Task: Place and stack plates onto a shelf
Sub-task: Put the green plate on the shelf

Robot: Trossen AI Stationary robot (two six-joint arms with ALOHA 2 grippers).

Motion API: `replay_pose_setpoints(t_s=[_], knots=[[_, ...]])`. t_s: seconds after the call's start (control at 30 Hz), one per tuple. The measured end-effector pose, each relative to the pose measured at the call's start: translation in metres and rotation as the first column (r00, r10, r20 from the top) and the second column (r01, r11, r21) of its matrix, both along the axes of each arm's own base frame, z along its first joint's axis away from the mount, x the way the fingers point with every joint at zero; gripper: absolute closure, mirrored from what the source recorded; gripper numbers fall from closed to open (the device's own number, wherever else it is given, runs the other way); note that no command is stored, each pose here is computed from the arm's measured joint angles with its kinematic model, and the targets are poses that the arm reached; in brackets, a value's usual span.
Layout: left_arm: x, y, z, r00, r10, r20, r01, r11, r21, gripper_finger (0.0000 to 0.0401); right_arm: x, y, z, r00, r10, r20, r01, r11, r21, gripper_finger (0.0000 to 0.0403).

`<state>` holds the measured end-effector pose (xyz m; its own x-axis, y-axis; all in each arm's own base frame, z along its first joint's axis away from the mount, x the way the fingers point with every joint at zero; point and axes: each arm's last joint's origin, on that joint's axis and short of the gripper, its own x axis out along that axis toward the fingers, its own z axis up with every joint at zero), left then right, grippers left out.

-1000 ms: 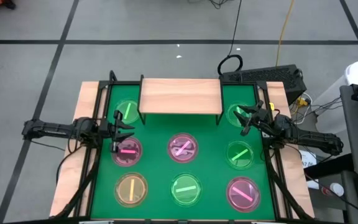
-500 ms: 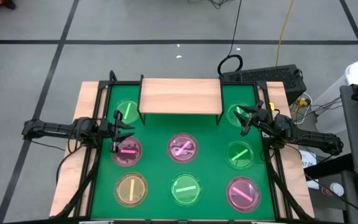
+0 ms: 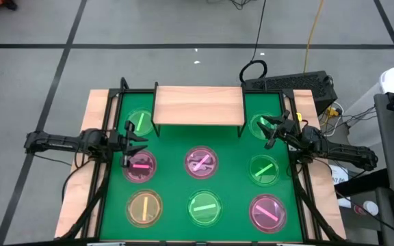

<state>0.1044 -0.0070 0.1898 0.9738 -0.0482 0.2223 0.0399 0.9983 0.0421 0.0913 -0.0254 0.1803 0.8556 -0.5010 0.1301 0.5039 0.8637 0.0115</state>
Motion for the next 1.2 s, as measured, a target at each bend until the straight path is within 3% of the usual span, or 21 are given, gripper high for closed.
replay_pose_setpoints(t_s=[0.13,0.23,0.43,0.7,0.83,1.07,1.2], knots=[[0.0,0.0,0.0,1.0,-0.001,0.0,0.001,1.0,-0.005,0.0288,0.0,0.0,0.001,1.0,0.0,0.012,0.0,1.0,-0.002,0.0243],[0.0,0.0,0.0,1.0,0.0,0.0,0.0,1.0,-0.006,0.0288,-0.002,0.0,0.009,0.995,0.003,0.097,-0.003,1.0,-0.005,0.0243],[0.0,0.0,0.0,1.0,0.002,0.0,-0.002,1.0,-0.006,0.0288,-0.005,0.001,0.02,0.951,0.027,0.309,-0.067,0.99,0.121,0.0243],[0.0,0.0,0.0,1.0,0.003,0.001,-0.003,1.0,-0.001,0.0288,-0.005,0.002,0.02,0.928,0.055,0.368,-0.138,0.97,0.201,0.0243],[0.0,0.0,0.0,1.0,0.002,0.001,-0.002,1.0,-0.006,0.0288,-0.003,0.004,0.02,0.924,0.153,0.352,-0.22,0.962,0.159,0.0243],[0.0,0.0,0.0,1.0,0.002,0.0,-0.002,1.0,-0.008,0.0288,-0.003,0.005,0.02,0.918,0.191,0.346,-0.258,0.953,0.158,0.0243],[0.0,0.0,0.0,1.0,0.001,0.0,-0.001,1.0,-0.008,0.0288,0.002,0.007,0.015,0.931,0.269,0.246,-0.309,0.941,0.139,0.0243]])
